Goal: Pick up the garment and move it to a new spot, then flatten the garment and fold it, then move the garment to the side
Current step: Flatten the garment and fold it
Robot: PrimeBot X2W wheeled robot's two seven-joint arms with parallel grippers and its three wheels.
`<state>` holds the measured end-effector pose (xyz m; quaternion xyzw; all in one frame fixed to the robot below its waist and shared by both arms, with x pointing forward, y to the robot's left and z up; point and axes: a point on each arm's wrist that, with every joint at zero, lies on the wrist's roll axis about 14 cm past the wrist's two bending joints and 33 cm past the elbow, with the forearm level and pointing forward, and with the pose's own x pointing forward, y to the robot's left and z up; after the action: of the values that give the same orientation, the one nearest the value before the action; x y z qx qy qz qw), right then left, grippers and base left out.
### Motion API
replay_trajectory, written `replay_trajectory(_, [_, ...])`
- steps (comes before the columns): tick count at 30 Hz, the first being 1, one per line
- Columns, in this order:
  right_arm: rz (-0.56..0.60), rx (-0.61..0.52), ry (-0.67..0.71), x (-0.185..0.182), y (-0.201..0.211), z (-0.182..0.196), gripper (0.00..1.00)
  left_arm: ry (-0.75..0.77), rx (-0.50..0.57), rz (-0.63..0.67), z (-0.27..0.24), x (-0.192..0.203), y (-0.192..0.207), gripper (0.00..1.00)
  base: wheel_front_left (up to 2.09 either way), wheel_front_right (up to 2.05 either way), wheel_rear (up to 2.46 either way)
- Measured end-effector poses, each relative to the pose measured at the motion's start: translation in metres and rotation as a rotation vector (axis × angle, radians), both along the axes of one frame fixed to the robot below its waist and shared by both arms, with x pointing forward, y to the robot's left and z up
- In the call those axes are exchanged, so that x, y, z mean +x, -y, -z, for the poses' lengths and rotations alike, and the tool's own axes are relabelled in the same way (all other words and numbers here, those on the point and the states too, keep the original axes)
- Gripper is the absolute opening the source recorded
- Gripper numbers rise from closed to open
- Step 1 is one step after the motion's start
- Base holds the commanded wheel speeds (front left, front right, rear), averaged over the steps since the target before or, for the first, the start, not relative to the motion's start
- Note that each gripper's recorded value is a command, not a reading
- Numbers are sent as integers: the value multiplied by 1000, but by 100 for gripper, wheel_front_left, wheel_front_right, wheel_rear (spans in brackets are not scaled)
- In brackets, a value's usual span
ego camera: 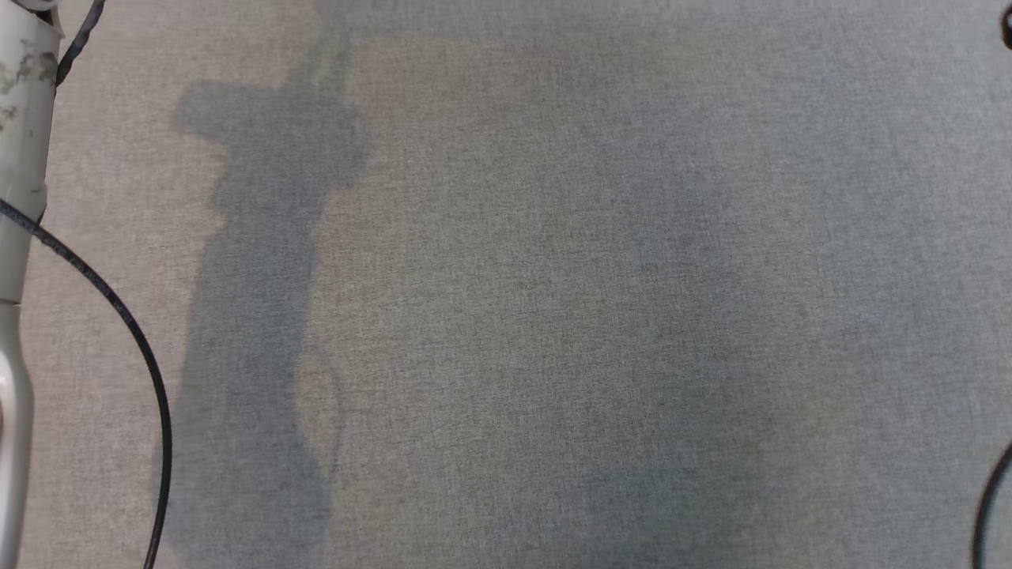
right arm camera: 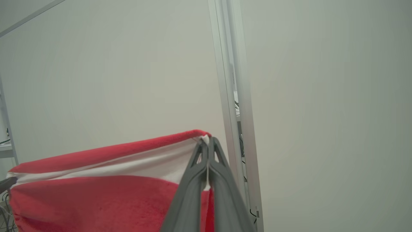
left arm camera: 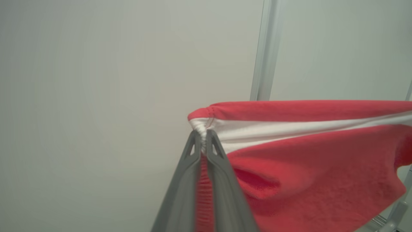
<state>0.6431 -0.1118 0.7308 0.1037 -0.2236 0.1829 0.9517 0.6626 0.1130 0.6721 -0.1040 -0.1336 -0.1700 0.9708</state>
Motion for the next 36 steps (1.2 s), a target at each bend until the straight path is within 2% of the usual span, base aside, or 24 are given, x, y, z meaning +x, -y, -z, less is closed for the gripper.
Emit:
replay_trajectory(10, [12,-45,-163,26,-20,62,0,-152,-17,-1,64,15,11,0,0,0,0])
replay_trajectory(12, [-5,-44,-214,28,-26,89,0,-187,-27,26,87,11,20,0,0,0,0])
replay_trajectory(13, [-24,-44,-285,25,-31,125,0,-247,-24,44,121,2,24,0,0,0,0])
replay_trajectory(15, [-43,-19,-364,17,-33,163,0,-322,-17,48,160,-12,23,0,0,0,0])
replay_trajectory(19, [-70,24,-467,-5,-31,214,0,-417,-21,53,208,-40,19,0,0,0,0])
replay_trajectory(23, [-77,73,-558,-36,-23,257,0,-415,-63,48,219,-64,12,0,0,0,0])
replay_trajectory(26, [-93,110,-625,-70,-23,283,0,-434,-65,56,235,-97,15,0,0,0,0])
replay_trajectory(30, [-91,163,-697,-115,-17,305,0,-464,-82,56,248,-141,18,0,0,0,0])
replay_trajectory(36, [-66,242,-754,-174,-3,317,0,-520,-59,41,263,-197,7,0,0,0,0])
